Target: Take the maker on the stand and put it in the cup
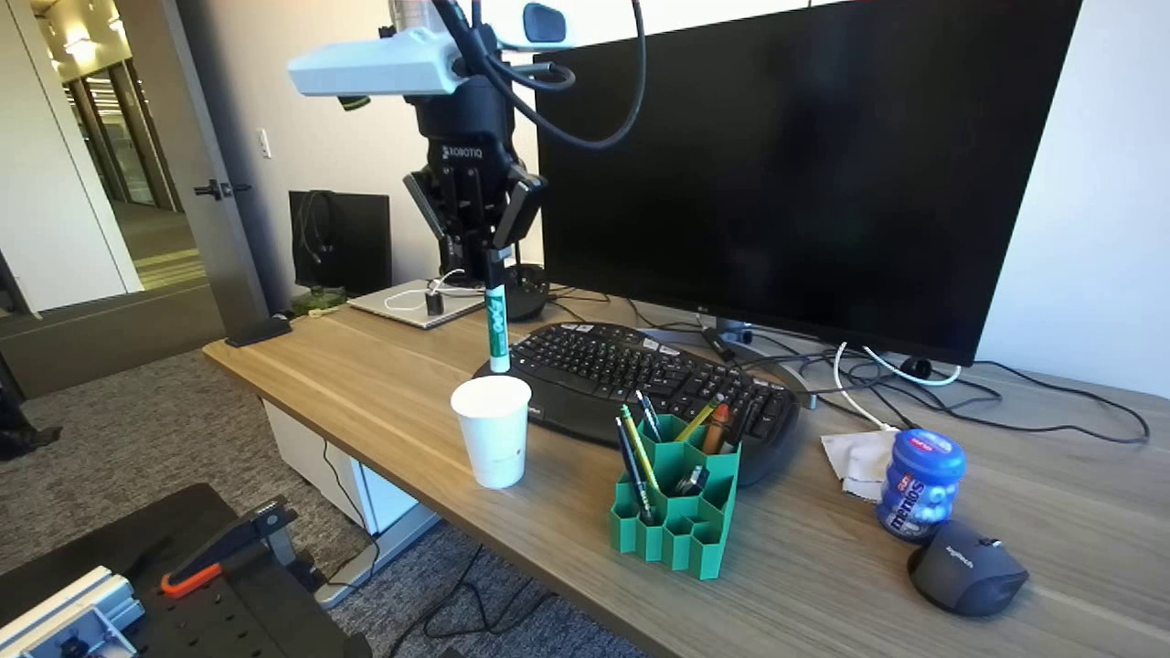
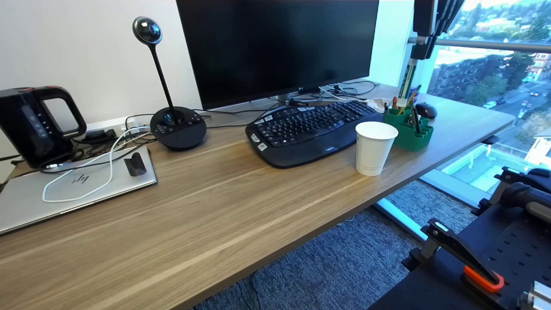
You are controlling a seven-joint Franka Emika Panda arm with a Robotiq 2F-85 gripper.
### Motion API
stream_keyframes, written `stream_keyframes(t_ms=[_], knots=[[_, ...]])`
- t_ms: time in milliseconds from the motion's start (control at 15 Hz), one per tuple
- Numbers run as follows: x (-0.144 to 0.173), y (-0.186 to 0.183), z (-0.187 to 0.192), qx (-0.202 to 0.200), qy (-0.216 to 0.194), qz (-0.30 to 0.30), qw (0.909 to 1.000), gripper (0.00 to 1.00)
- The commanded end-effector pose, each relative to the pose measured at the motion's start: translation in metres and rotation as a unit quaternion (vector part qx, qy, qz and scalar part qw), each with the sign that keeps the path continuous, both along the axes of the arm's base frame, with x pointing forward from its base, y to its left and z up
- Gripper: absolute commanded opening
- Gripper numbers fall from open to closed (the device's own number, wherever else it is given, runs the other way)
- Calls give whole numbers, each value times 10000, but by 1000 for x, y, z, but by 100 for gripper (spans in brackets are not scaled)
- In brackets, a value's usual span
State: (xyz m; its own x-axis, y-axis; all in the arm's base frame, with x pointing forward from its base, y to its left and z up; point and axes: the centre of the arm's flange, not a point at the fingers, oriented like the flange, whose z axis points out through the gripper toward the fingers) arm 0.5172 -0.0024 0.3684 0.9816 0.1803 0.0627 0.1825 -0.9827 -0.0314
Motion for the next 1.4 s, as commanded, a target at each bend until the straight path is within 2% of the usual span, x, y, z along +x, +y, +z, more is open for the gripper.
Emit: stream_keyframes(t_ms=[0,333,1000,1333], knots=[[-17,-2,2,230,213,295,9991,5],[-17,1,0,536,349,567,9963,5],[4,3,7,770,-713,741,9917,5],[4,1,7,692,-785,879,9906,5]])
